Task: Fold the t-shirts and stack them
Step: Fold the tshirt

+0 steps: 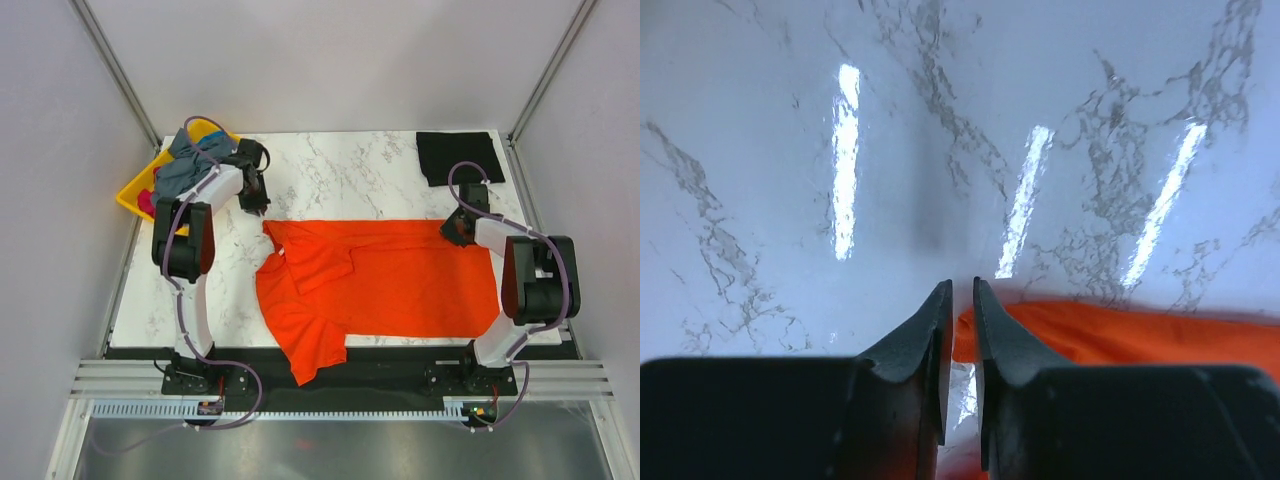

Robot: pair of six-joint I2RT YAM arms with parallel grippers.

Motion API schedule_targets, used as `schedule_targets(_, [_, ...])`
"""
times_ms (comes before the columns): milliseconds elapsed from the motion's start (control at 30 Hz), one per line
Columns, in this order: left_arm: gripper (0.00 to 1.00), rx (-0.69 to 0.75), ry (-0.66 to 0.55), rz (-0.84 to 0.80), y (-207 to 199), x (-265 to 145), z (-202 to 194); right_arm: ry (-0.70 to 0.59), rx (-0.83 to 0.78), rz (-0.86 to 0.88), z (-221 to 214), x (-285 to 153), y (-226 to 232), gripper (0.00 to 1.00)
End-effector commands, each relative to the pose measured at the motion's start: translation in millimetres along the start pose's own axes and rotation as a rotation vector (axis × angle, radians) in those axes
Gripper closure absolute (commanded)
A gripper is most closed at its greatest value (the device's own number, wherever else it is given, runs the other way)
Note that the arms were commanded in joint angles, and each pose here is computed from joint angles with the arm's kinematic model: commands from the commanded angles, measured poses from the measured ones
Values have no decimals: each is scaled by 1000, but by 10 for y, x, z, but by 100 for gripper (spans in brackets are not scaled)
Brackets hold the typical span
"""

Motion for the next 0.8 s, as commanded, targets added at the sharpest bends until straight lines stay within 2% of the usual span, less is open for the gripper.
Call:
schedule_targets(0, [78, 20, -127, -51, -79, -452, 284, 11, -6, 40, -7, -132, 4, 77])
schedule_targets(133, [75, 63, -193, -153, -240, -890, 281, -24, 1, 76, 113, -258, 77, 75])
schedule_targets(233, [74, 92, -152, -223, -365, -935, 123, -25, 0, 69, 161, -284, 100, 74])
schedule_targets(300, [74, 94, -94, -250, -396, -836, -18, -26, -5, 57, 186, -297, 103, 74])
schedule_targets(567, [77, 73, 76, -83, -255, -57, -340, -54, -23, -6, 377, -226, -40, 73])
schedule_targets(767, [77, 79, 48, -24, -269, 109, -235, -44, -5, -73, 413, -19, -244, 73])
Point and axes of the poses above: each gripper's point midway between its finger pads, its own x axis out along the fingers, its own y axis along the line the jaws close on, z = x × y, the point moved 9 cm from there along -x, back along the fingers, and after that the axes turned 4 degrees about -x, right-handed, at the moved point
